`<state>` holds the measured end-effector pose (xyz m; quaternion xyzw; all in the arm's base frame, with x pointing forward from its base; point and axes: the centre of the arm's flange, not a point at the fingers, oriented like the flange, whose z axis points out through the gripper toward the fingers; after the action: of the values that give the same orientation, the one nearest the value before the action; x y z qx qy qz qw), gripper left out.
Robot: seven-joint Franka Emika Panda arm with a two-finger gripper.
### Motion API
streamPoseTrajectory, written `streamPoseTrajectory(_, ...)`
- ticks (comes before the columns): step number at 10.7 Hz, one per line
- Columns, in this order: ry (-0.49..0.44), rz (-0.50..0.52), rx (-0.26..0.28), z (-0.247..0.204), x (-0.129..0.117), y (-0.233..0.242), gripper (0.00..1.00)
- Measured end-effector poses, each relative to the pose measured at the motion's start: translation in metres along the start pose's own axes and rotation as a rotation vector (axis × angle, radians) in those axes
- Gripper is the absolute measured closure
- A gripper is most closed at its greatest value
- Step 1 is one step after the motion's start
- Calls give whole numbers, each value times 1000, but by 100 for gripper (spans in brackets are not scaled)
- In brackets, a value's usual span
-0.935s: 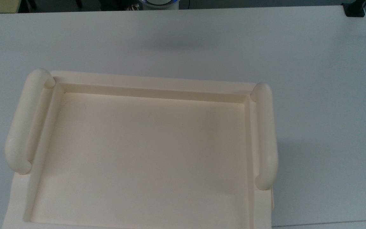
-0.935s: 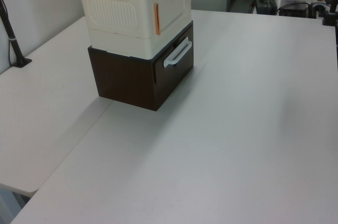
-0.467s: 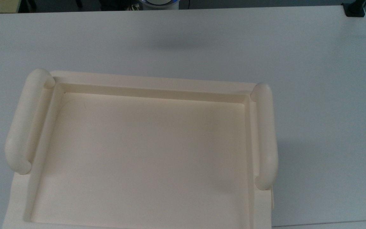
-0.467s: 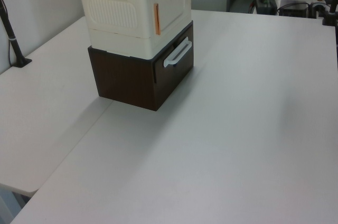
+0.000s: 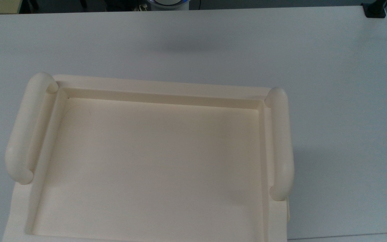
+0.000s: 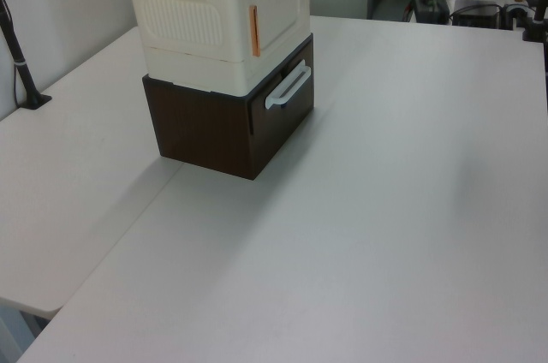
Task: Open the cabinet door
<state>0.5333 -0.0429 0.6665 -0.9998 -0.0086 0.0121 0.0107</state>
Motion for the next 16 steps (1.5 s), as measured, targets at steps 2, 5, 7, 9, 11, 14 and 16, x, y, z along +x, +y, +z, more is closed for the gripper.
streamPoseTrajectory(2,0,2,0,0,0,1,0)
streamPoseTrajectory(5,0,2,0,0,0,1,0)
streamPoseTrajectory(7,0,2,0,0,0,1,0)
streamPoseTrajectory(9,0,2,0,0,0,1,0)
streamPoseTrajectory(11,0,2,0,0,0,1,0)
streamPoseTrajectory(14,0,-1,0,0,0,0,0)
streamPoseTrajectory(16,0,-5,0,0,0,-3,0)
